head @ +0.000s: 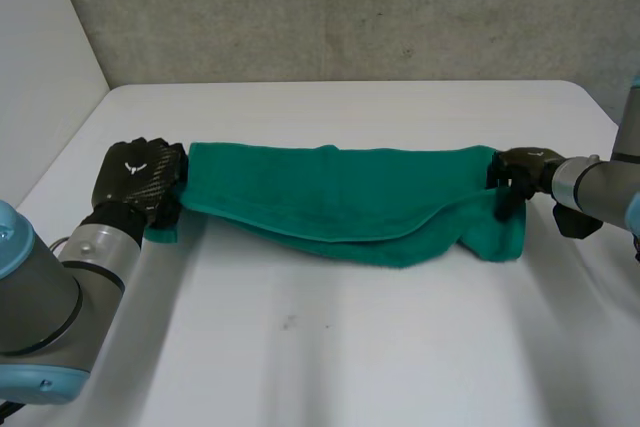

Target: Fold the towel.

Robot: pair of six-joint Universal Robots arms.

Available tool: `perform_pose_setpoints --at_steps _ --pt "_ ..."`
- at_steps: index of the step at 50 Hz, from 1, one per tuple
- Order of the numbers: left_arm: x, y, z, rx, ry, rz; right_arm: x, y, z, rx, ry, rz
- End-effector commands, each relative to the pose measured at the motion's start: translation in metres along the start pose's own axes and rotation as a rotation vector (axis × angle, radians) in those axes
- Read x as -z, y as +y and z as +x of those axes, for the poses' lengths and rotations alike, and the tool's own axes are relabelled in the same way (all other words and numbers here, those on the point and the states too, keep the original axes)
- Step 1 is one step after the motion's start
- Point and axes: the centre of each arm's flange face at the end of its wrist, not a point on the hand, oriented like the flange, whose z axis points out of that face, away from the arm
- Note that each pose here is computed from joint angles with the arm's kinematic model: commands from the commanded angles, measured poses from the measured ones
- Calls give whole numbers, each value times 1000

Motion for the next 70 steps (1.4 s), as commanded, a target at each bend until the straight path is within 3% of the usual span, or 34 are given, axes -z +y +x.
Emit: perform_pose_setpoints --at_steps 1,11,15,19,27,31,36,40,46,50,52,54,57,59,62,70 --pt "-1 -1 -2 -3 -5 -2 2 3 -10 -4 -34 -63" --pt "8 -23 -16 -8 -30 -27 73 -43 -15 53 -10 60" --pt "21 -34 -24 -6 -45 -62 112 -46 -26 189 7 111" --pt "39 -38 -31 -9 -53 -140 152 -28 -36 402 41 86" --pt "73 -18 -23 -88 22 -370 189 27 -58 669 -19 -63" --pt "76 -5 -19 -119 65 -418 189 49 -65 761 -70 -122" --pt "57 26 -15 -128 118 -533 168 60 -59 756 -78 -187" --pt "35 28 -18 -151 119 -521 132 40 -41 748 44 -166" --pt "-21 -3 -27 -219 82 -338 109 -15 -44 735 177 11" --pt "-64 -70 -34 -258 12 -51 109 -109 -34 641 366 362" --pt "-77 -110 -41 -259 -47 112 115 -135 -29 605 421 482" --pt "-81 -123 -44 -258 -69 169 128 -170 -25 559 483 665" --pt "-88 -163 -56 -212 -160 368 137 -186 -23 535 517 766" --pt "-83 -187 -65 -115 -212 515 164 -207 -25 512 568 919" --pt "-76 -193 -72 -55 -217 557 170 -197 -27 515 562 937" --pt "-63 -115 -69 29 -154 295 144 -108 -41 511 431 676"
